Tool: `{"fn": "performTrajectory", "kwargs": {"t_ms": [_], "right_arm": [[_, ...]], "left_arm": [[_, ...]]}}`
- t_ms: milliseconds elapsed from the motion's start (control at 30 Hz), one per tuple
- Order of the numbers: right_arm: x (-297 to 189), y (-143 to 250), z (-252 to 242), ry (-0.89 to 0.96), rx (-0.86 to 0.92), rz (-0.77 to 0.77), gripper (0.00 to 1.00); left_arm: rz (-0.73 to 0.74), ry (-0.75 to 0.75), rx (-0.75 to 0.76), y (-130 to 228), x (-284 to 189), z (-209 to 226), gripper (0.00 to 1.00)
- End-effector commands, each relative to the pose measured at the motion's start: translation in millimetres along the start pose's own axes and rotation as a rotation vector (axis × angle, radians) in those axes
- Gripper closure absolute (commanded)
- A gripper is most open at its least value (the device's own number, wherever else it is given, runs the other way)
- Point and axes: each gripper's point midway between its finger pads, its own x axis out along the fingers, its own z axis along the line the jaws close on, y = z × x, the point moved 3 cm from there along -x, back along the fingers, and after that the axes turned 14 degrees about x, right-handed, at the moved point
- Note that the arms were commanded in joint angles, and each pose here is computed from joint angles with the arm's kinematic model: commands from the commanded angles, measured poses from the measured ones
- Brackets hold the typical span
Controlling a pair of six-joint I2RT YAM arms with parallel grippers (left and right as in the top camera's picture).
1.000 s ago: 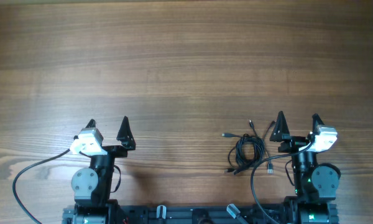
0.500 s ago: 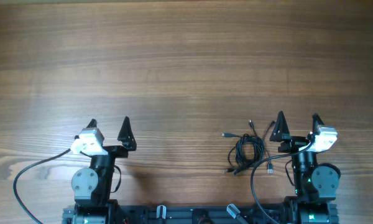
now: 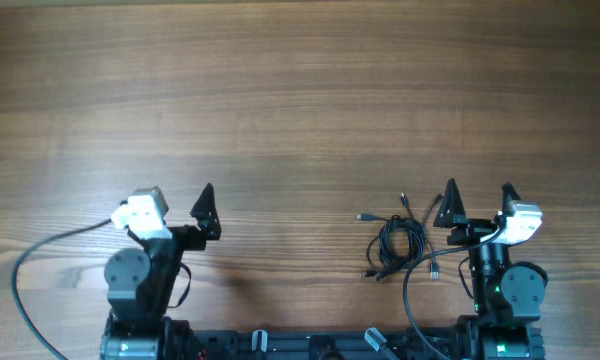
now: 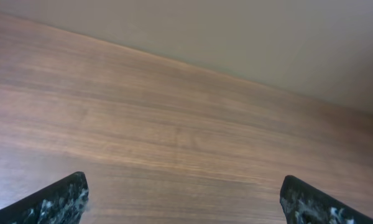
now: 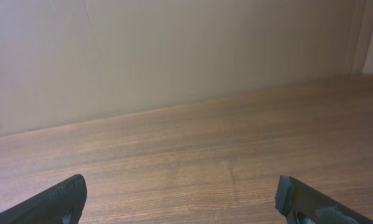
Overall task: Untangle cables
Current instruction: 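Reach the left gripper over to the black cable bundle and grasp it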
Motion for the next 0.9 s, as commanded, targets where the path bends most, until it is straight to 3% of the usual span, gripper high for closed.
{"fn": "performTrajectory", "kwargs": {"t_ms": [0,300,433,633,867], "right_arm": [[0,0,2,-0.014,-0.018,0.002,0.00],[0,0,2,-0.014,-0.018,0.001,0.00],[0,0,2,-0.014,-0.017,0.001,0.00],[0,0,2,-0.014,-0.018,0.001,0.00],[0,0,2,-0.014,-0.018,0.001,0.00]], "left_arm": [[0.050,0.079,-0.011,-29,3,-12,0.00],[0.427,0.195,0.022,-59,26,-53,0.00],[0.585,0.295,0.118,-39,43,-97,0.00],[0.771,0.394,0.236,18,46,-162,0.00],[0.764,0.513,0.310,38,43,-211,0.00]]}}
